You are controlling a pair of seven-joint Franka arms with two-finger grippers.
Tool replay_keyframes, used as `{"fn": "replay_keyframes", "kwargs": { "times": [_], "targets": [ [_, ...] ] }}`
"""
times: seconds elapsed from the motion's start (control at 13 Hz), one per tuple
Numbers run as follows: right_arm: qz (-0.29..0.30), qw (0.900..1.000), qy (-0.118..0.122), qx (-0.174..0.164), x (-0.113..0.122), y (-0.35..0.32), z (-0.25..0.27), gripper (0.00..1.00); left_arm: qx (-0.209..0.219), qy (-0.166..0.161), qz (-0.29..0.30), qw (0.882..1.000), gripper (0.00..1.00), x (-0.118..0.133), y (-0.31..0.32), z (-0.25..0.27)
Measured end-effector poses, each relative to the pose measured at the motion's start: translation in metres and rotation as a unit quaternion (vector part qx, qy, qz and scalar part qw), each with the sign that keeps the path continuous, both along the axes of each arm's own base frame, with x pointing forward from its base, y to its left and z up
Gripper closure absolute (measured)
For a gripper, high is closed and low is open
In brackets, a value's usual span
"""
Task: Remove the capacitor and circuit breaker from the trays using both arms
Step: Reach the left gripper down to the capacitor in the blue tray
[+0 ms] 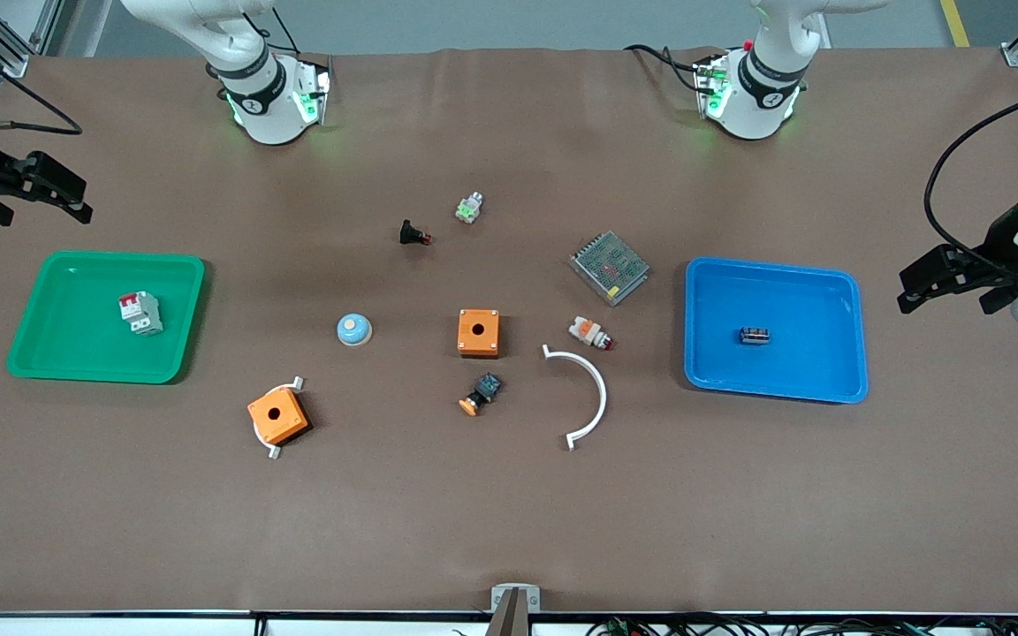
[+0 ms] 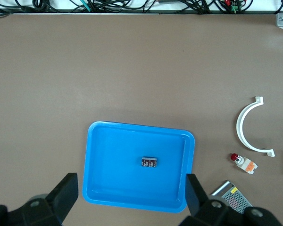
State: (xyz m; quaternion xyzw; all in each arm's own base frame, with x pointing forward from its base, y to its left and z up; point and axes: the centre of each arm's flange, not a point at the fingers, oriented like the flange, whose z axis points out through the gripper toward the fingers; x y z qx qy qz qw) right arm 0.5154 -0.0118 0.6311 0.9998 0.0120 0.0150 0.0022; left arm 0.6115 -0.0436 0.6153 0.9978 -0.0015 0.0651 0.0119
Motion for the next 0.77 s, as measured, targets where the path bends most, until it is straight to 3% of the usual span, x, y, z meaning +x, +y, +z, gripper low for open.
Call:
{"fn": "replay_keyframes", "kwargs": {
  "times": [0.46, 0.62, 0.77],
  "targets": [
    [0.0, 1.0, -0.001, 0.0, 0.001, 0.0, -0.002, 0.0, 0.001, 0.018, -0.004, 1.0, 0.0, 0.0, -0.01, -0.014],
    [0.0, 1.0, -0.001, 0.0, 0.002, 0.0, -0.004, 0.0, 0.002, 0.044, -0.009, 0.999, 0.0, 0.0, -0.014, -0.035],
    [0.0, 1.0, -0.001, 0.0, 0.003, 0.0, -0.005, 0.0, 0.006, 0.094, -0.01, 0.995, 0.0, -0.002, -0.015, -0.071]
  ]
}}
